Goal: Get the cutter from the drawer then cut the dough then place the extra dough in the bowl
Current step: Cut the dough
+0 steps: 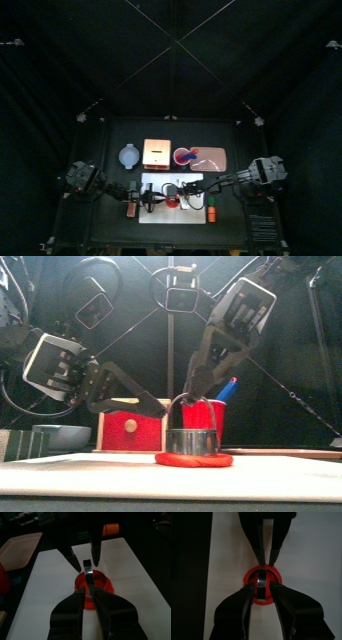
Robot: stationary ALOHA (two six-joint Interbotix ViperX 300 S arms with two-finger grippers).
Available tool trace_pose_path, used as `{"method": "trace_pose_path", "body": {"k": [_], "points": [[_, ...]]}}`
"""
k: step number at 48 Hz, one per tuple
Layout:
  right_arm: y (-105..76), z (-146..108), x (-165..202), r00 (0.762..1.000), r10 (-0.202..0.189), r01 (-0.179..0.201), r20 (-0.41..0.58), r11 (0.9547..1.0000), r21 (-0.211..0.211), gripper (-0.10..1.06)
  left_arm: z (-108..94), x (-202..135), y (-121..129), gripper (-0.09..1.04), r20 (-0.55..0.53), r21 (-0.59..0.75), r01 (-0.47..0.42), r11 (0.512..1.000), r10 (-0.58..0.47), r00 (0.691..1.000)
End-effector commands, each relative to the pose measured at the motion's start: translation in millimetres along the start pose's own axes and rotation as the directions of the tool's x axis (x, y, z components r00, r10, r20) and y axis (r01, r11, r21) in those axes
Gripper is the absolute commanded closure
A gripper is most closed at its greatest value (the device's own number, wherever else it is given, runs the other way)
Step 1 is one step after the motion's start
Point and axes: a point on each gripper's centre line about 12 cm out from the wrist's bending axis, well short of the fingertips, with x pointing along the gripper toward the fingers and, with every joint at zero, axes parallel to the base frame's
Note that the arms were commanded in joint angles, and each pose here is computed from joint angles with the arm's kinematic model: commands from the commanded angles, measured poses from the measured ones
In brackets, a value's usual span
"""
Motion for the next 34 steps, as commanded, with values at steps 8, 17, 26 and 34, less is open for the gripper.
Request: {"method": "trace_pose_path", "body": {"k": [8,17,26,34], "points": [[-0.3,15.7,-5.0,1.000,-0.015,0.015,0.022,0.9996,-0.025,0.26,-5.6,7.6,-3.1,0.35,-0.039,-0.017,-0.006,1.000,0.006,0.999],[-0.7,15.5,-2.3,1.000,-0.017,0.017,0.017,0.9994,-0.029,0.26,-5.2,13.0,-5.5,0.35,-0.044,-0.018,-0.003,1.000,0.003,0.999],[-0.3,15.5,0.0,1.000,-0.017,0.018,0.014,0.9993,-0.033,0.26,-12.3,14.4,-7.2,0.35,-0.084,-0.021,0.003,1.000,-0.005,0.996],[-0.6,16.3,4.4,1.000,-0.018,0.019,0.009,0.9992,-0.036,0.26,-13.9,16.2,-8.0,0.35,-0.112,-0.028,0.007,1.000,-0.010,0.994]]}}
